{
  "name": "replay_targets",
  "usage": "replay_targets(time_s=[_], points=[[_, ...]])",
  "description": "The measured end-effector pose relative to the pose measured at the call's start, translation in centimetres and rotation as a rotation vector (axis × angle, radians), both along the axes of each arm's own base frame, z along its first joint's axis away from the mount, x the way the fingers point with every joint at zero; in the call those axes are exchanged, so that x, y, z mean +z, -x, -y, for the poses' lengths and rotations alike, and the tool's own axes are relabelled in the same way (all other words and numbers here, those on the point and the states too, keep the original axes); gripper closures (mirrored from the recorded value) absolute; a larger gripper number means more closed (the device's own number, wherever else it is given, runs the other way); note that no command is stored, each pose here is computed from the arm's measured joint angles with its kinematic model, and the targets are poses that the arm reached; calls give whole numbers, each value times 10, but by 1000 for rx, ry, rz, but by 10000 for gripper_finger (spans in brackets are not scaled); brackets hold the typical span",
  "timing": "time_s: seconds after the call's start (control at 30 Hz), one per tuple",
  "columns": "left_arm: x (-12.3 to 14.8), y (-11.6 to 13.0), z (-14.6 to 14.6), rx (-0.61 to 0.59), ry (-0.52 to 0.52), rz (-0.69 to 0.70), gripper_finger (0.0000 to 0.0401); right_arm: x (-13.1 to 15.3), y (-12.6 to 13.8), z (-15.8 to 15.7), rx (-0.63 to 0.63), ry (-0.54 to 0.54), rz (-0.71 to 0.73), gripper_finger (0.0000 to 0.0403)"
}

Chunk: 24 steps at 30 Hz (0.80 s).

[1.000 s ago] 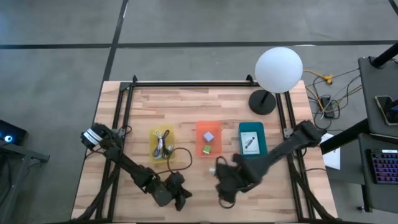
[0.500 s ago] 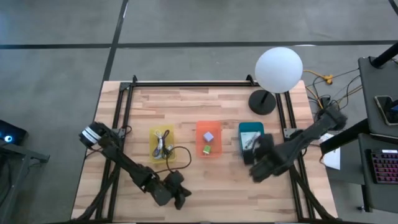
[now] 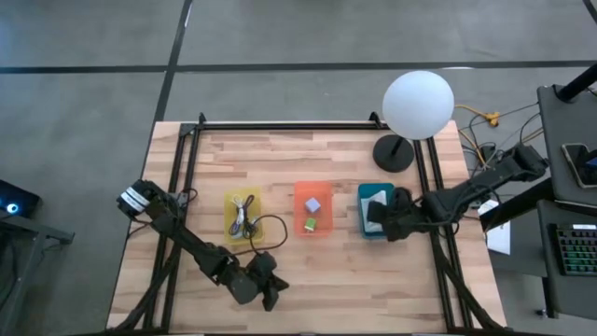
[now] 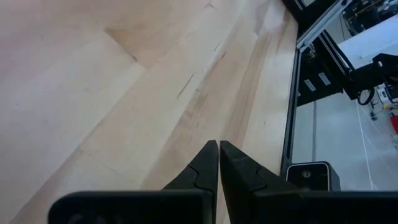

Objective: Pick and place items into bin
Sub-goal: Put the white card reader box into the blue bin

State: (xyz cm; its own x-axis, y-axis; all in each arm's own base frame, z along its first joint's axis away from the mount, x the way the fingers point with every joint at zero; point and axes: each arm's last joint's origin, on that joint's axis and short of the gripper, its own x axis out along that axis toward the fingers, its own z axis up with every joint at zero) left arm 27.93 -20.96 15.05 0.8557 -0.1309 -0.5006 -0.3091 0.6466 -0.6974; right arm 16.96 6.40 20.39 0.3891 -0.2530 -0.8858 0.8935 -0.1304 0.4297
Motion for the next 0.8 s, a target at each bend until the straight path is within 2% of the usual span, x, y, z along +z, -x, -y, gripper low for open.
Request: replay_targets(time_s=[0.17,0.23,0.4,0.7,0.8], points=[[0,0,0,0,2,2,401,-3,-10,2,41,54,38,351],[0,0,0,1,1,2,401,-6,-12,4,48,78,9,350],[0,0,0,3,0,1,401,-11,-14,8,86,32,-66,342],[0,0,0,3,1,2,401,-11,-14,7,126,17,-90,247],[0,0,0,3,1,2,401,-7,-11,7,143,16,-138,219]])
